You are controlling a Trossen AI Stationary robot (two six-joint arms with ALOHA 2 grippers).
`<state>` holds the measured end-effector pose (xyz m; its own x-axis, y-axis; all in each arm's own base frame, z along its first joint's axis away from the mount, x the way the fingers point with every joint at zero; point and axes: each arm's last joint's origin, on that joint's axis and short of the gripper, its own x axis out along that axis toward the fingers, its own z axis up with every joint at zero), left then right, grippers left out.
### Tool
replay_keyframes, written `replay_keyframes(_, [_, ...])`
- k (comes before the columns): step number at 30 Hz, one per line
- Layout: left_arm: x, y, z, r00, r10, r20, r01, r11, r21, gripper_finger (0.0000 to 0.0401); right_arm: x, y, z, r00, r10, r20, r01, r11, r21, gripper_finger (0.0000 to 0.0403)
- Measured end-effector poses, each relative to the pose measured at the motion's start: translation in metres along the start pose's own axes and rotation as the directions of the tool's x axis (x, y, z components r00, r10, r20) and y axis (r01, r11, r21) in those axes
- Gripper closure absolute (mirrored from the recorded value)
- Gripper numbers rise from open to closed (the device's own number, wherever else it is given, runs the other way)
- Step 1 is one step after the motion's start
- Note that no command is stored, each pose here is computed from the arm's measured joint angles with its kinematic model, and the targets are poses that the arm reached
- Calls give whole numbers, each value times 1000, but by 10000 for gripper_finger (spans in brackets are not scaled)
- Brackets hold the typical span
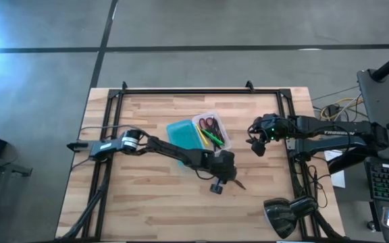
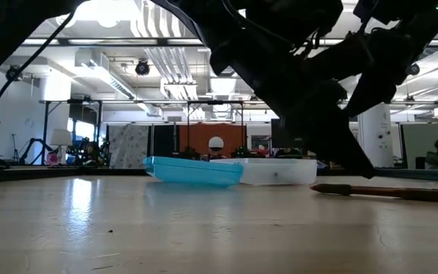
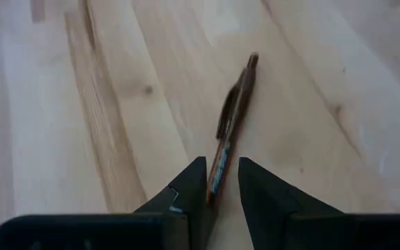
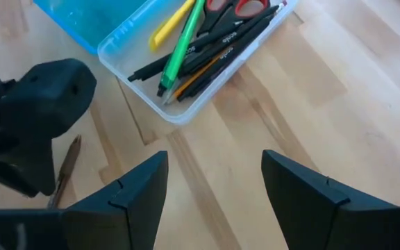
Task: Pick & place school supplies into a supply box
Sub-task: Put the brown pen into the blue supply box
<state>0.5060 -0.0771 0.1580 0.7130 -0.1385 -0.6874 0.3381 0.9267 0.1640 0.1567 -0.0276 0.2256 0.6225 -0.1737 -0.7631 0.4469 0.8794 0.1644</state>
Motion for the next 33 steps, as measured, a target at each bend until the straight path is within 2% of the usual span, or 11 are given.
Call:
replay_keyframes(6, [-2,3,2,1000,8,-6,-8,1000,11,332,0,0,0,1000,-1,-2,1,1000,-1,179])
replay_keyframes(27, [1,7,-23,992,-50,-118,60,995,81,333,7,-3,-9,999,-12,-32,12,1000,4,179])
replay_keyframes(33, [0,6,-24,989,-60,-137,71,994,81,373,7,-3,-9,999,-19,-29,19,1000,4,179])
